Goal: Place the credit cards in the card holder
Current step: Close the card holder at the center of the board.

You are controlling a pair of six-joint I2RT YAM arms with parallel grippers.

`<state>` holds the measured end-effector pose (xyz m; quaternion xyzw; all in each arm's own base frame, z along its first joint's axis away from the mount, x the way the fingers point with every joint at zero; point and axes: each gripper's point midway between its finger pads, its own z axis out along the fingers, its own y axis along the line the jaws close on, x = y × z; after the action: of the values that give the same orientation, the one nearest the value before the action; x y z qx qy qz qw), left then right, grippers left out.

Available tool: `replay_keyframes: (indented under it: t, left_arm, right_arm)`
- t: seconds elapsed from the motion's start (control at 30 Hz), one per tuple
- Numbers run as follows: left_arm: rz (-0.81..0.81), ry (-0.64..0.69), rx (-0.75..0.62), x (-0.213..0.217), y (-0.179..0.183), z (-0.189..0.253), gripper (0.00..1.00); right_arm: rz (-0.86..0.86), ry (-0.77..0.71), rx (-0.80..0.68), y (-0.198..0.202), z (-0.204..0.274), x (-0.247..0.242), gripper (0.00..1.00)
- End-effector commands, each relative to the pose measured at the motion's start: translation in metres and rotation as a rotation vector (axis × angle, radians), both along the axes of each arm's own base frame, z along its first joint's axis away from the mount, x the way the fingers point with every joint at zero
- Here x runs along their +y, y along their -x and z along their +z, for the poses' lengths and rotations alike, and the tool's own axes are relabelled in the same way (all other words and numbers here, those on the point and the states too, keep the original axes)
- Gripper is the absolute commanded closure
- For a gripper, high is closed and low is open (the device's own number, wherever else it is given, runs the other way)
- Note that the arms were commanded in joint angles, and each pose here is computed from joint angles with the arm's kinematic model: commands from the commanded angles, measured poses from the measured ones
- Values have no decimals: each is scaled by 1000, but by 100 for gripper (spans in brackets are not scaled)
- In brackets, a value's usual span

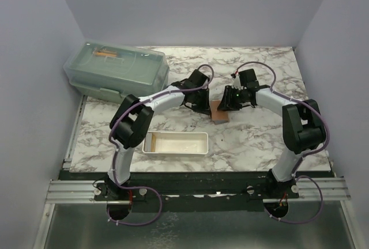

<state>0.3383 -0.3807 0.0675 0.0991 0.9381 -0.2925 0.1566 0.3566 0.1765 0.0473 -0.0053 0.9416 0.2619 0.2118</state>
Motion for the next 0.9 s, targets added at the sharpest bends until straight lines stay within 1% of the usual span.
replay_keyframes:
  t: [0.0,0.07,0.13,0.23,0.3,0.37,0.4,0.5,0.57,0.6,0.67,0.73,0.77,0.8,0.83,0.87]
  left_arm:
    - [44,201,80,-12,32,33,100]
    - [46,253,118,-17,48,34,100]
    - [27,284,137,-25,63,38,100]
    - [-53,326,158,-45,86,49,99]
    - [-118,358,174,-61,102,57,85]
    - [-159,378,177,-70,112,65,66]
    - [-168,386,170,-70,113,70,58]
    - [-178,405,122,-56,110,89,39]
    - [-200,416,107,-45,106,104,33]
    - [-210,411,109,-38,103,109,27]
    - [-190,393,87,-22,89,117,23]
    - [-148,379,51,-9,67,121,22]
    - [-130,366,56,-5,57,117,24]
    - [-122,354,61,-4,47,114,27]
    - [-111,330,74,-3,39,104,30]
    - [-101,308,75,-5,32,94,31]
  right_arm:
    - [16,88,22,-6,-10,-5,61]
    - [-37,102,9,-8,3,-10,58]
    - [-99,138,-6,-4,17,-22,51]
    - [-215,186,4,11,29,-44,41]
    - [-288,207,32,25,32,-57,39]
    - [-356,191,68,41,32,-67,36]
    - [-378,166,77,50,32,-69,35]
    - [-397,42,96,75,36,-58,34]
    - [-402,-45,97,88,42,-49,34]
    - [-409,-83,107,94,42,-45,34]
    - [-424,-127,127,103,37,-41,34]
    - [-417,-186,164,111,29,-32,41]
    - [-396,-220,173,112,26,-26,47]
    - [-389,-242,190,113,21,-22,52]
    - [-378,-267,204,114,18,-18,55]
    - [-367,-289,209,115,17,-14,56]
